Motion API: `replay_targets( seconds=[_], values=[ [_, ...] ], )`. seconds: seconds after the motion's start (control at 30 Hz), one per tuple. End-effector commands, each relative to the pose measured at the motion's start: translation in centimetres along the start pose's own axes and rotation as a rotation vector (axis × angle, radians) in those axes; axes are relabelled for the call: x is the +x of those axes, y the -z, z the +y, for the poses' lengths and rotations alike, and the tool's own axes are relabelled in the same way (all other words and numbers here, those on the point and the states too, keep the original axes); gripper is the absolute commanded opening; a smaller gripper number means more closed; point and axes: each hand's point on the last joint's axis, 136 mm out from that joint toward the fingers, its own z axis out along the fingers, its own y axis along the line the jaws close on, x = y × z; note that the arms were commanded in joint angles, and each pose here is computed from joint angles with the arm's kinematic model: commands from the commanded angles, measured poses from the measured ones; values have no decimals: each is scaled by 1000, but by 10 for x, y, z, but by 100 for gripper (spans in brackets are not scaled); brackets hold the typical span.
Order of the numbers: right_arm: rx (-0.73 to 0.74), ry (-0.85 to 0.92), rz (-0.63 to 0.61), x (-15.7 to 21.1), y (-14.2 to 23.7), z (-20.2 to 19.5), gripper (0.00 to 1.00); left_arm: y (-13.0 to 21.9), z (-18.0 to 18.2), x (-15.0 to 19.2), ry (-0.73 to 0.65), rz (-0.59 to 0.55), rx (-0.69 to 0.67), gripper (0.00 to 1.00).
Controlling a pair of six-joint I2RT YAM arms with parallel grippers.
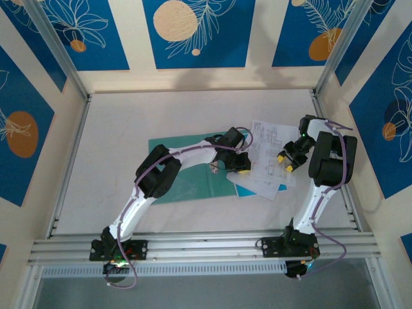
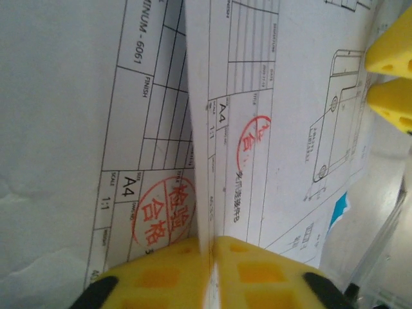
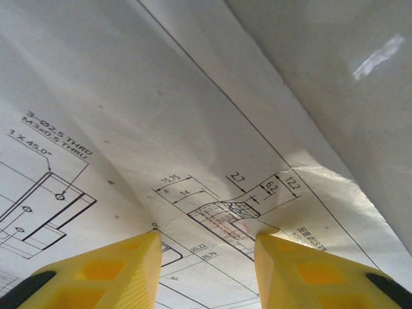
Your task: Put the files into the folder
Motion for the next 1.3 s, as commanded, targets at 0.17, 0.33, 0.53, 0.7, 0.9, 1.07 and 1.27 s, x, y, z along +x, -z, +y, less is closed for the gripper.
replay_targets(
  seconds=[0.17,0.33,0.53,0.7,0.9,1.07,1.27],
  values=[
    [-60,40,-43,4,22,14,51,16,-22,-5,-24,-42,11,0],
    [-163,76,-146,6,60,35,64,40,-42,-15,-8,-100,57,0],
    [-259,116,-246,16,102,55,69,67,-46,-22,36,-141,93,0],
    [-294,157,-256,31,114,67,68,90,-28,-17,79,-153,68,0],
    [-310,236,-252,56,115,79,68,123,8,-1,117,-165,-1,0],
    [-332,312,-230,74,111,91,68,150,42,20,140,-164,-69,0],
    [-336,386,-196,95,98,104,68,178,78,45,144,-152,-162,0]
  ],
)
